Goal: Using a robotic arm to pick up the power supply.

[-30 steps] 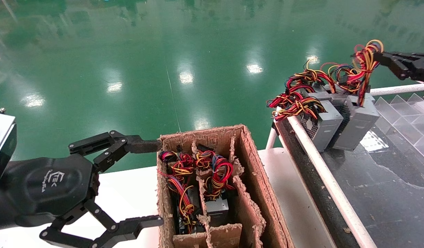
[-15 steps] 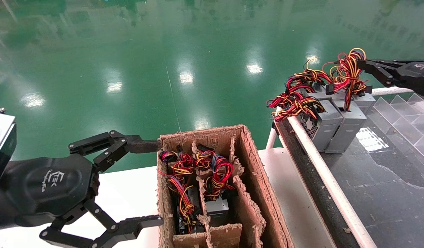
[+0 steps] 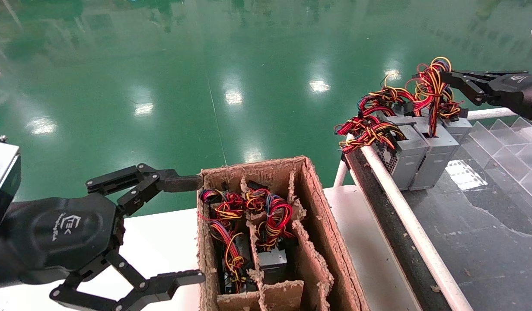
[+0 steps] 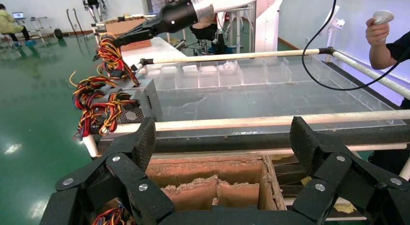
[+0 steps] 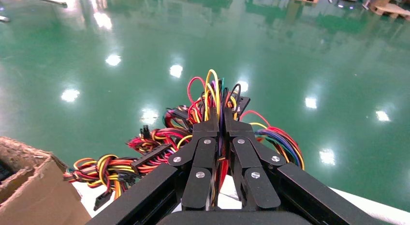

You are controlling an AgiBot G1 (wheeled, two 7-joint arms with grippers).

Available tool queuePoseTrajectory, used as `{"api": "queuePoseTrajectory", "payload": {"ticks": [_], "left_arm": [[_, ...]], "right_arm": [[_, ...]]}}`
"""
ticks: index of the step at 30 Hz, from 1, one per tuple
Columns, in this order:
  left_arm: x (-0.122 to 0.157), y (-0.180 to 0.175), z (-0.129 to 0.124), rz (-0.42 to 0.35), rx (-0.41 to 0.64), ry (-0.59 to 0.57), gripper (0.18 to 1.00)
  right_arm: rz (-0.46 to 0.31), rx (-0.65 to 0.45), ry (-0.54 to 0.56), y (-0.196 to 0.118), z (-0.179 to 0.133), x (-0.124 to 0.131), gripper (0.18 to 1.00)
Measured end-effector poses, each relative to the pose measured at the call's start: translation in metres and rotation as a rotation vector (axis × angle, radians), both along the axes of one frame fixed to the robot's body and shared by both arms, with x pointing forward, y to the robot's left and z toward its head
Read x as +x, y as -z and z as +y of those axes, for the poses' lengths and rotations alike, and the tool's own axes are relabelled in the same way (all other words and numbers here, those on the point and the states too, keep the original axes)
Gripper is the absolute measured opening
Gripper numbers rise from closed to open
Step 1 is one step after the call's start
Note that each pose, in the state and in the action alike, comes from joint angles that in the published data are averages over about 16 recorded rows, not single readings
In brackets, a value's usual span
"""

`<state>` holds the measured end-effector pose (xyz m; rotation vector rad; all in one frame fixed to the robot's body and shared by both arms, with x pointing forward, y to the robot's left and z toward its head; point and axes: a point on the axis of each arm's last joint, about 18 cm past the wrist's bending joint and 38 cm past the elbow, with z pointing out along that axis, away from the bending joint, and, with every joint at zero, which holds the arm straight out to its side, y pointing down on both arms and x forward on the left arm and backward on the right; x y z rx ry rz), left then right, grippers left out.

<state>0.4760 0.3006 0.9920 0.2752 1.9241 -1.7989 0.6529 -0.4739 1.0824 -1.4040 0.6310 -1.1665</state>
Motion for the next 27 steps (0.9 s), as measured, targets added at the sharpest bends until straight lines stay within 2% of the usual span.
{"api": "queuePoseTrajectory", "payload": {"ticks": [11, 17, 23, 27], "left_arm": [[0.0, 0.0, 0.0, 0.0, 0.0, 0.0, 1.001], [0.0, 0.0, 0.0, 0.0, 0.0, 0.0, 1.001], [0.0, 0.0, 0.0, 0.0, 0.0, 0.0, 1.001], [0.0, 0.0, 0.0, 0.0, 0.0, 0.0, 1.001]], "right_arm": [[0.008, 0.003, 0.01, 0.001, -0.004, -0.001, 0.262], [-0.003, 0.005, 0.013, -0.002, -0.007, -0.004, 0.332], [-0.027, 0.006, -0.002, -0.004, -0.007, -0.008, 0.438], [-0.051, 0.004, -0.026, -0.006, -0.004, -0.012, 0.537]]}}
